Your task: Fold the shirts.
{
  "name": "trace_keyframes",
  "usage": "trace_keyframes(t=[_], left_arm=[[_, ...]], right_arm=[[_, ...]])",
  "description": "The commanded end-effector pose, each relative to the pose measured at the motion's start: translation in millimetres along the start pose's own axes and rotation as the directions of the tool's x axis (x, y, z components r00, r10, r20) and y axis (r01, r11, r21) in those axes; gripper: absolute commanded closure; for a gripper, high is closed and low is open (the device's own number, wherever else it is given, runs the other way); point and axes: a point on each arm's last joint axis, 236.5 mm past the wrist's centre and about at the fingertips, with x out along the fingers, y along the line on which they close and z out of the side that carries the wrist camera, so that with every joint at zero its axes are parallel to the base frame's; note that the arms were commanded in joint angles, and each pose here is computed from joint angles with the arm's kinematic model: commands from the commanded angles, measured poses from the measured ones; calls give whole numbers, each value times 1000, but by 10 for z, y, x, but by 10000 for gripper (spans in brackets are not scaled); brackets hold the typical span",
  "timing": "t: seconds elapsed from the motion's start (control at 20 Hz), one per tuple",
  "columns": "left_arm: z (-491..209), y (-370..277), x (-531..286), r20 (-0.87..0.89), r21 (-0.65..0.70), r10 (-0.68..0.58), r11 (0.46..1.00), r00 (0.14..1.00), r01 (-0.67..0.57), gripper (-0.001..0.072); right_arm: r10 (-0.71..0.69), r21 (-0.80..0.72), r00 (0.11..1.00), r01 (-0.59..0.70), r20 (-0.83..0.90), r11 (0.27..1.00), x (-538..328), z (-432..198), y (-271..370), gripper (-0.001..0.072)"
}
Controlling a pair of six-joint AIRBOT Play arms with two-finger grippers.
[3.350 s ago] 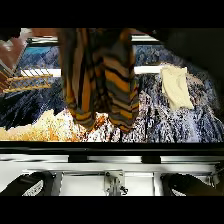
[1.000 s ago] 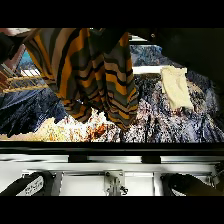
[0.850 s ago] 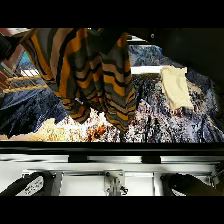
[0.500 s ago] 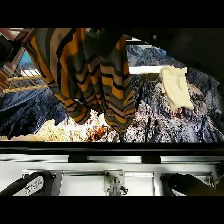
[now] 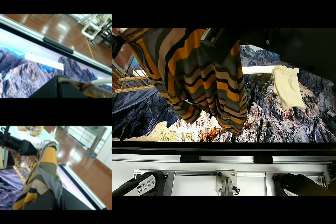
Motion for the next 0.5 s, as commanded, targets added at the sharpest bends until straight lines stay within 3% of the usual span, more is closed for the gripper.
trace_keyframes(t=[0.0, 0.45], left_arm=[[106, -1, -39, 22, 11, 2, 1000, 1000, -2, 648], [560, -555, -239, 107, 106, -97, 991, 990, 85, 648]], right_arm=[[-4, -7, 1000, 4, -15, 1000, -4, -34, -12, 646], [116, 29, 966, -112, -232, 993, -7, -593, 263, 646]])
